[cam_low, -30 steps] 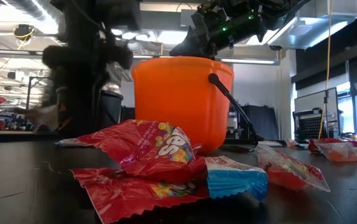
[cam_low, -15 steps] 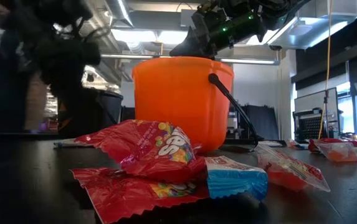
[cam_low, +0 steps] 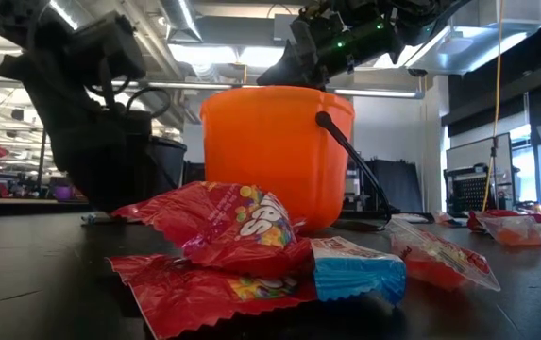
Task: Sort candy
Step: Put the white chocolate into the black bucket
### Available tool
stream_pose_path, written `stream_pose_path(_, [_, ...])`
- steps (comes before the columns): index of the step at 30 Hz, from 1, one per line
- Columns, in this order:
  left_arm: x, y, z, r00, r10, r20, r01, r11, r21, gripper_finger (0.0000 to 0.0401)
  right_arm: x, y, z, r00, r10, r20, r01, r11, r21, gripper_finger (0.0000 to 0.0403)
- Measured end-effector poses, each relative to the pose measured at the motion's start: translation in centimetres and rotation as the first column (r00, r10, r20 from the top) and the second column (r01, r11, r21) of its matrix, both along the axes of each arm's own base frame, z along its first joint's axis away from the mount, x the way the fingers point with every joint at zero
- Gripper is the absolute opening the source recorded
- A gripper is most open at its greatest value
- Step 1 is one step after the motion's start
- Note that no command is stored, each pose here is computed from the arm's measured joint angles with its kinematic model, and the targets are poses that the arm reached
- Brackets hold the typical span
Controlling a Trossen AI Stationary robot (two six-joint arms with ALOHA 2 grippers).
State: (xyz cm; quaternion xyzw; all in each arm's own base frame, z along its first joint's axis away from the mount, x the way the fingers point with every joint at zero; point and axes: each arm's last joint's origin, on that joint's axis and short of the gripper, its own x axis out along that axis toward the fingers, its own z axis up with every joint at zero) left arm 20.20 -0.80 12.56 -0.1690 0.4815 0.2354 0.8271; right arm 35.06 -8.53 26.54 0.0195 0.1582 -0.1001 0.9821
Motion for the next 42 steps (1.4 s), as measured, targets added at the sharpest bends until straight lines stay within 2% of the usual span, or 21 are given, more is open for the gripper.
stream_pose_path(8, [0.4, -0.2, -1.0, 0.999, 0.008, -0.049, -0.007, 1.0, 0.022, 0.0233, 0.0, 0.0, 0.0, 1.0, 0.0, -0.004, 0.0, 1.0, 0.001, 0.0239])
stream_pose_path(12, [0.5, -0.4, -0.3, 0.999, -0.007, -0.044, 0.008, 1.0, 0.024, 0.0197, 0.0, 0.0, -0.1, 1.0, 0.0, -0.013, 0.0, 1.0, 0.004, 0.0239])
stream_pose_path(20, [0.8, -0.5, 0.0, 0.999, -0.015, -0.039, 0.015, 1.0, -0.008, 0.01, -0.1, 0.0, -0.3, 1.0, 0.0, -0.027, 0.0, 1.0, 0.007, 0.0239])
stream_pose_path(25, [0.7, -0.6, 0.6, 1.0, -0.023, -0.016, 0.021, 0.998, -0.065, 0.0076, -0.1, 0.0, -0.3, 0.999, 0.0, -0.033, 0.0, 1.0, 0.008, 0.0239])
stream_pose_path(28, [1.0, -0.7, 2.3, 0.999, -0.028, 0.028, 0.03, 0.997, -0.073, 0.0076, -0.1, 0.0, -0.3, 0.999, 0.0, -0.032, 0.0, 1.0, 0.008, 0.0239])
stream_pose_path(32, [1.0, -0.6, 5.1, 0.999, -0.036, 0.041, 0.036, 0.999, -0.014, 0.0074, -0.1, 0.0, -0.3, 0.999, 0.0, -0.032, 0.0, 1.0, 0.008, 0.0239])
stream_pose_path(40, [0.7, -0.1, 13.2, 0.992, -0.064, 0.11, 0.043, 0.981, 0.187, 0.0042, -0.1, 0.0, -0.3, 0.999, 0.0, -0.032, 0.0, 1.0, 0.008, 0.0239])
stream_pose_path(42, [0.5, 0.0, 14.5, 0.987, -0.087, 0.132, 0.058, 0.976, 0.211, 0.0032, -0.1, 0.0, -0.3, 0.999, 0.0, -0.032, 0.0, 1.0, 0.008, 0.0239])
